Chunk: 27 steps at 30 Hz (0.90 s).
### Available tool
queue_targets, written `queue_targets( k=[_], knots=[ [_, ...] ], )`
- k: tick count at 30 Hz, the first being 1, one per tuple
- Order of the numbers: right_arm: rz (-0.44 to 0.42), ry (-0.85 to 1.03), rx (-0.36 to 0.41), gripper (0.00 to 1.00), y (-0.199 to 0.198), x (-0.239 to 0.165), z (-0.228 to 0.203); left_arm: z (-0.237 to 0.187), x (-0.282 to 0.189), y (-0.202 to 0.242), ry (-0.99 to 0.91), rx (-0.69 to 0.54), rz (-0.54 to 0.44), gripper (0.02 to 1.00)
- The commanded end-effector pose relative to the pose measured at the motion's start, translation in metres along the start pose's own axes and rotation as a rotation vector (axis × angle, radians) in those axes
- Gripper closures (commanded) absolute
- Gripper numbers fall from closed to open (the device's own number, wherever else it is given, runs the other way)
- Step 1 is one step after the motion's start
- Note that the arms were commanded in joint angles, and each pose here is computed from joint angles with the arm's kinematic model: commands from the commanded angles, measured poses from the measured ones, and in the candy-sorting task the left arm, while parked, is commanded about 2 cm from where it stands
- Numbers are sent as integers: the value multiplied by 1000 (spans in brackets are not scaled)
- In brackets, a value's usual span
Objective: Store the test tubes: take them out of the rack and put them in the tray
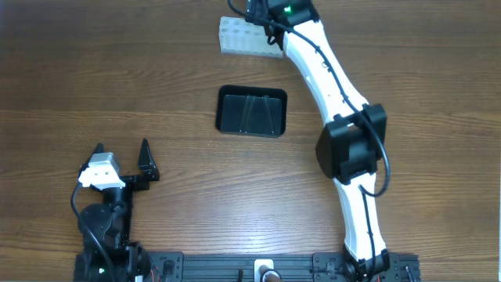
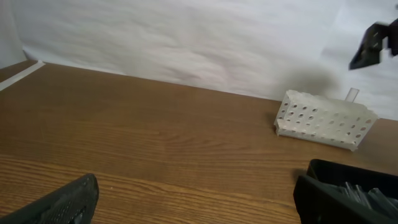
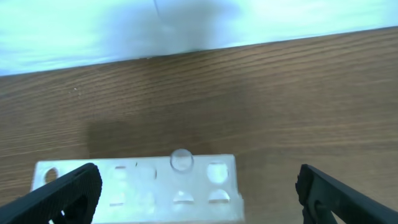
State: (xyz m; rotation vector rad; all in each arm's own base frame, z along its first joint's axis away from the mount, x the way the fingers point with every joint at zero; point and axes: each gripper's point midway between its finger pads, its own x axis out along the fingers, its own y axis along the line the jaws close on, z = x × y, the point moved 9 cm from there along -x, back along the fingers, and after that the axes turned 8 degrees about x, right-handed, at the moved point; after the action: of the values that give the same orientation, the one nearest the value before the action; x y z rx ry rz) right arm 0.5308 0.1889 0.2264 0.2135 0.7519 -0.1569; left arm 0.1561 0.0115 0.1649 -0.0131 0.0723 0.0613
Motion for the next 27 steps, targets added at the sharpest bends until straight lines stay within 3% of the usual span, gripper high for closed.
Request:
queue_targets(
  k=[1,7,27],
  knots=[
    [-12,-3,-50,9,4,21,-11,-1,0,1,1,17,7,23],
    [12,-38,-131,7,13,36,-16,-1,0,1,1,18,6,18],
    [11,-29,-176,99,17,57,-32,-1,0,1,1,17,7,20]
  ],
)
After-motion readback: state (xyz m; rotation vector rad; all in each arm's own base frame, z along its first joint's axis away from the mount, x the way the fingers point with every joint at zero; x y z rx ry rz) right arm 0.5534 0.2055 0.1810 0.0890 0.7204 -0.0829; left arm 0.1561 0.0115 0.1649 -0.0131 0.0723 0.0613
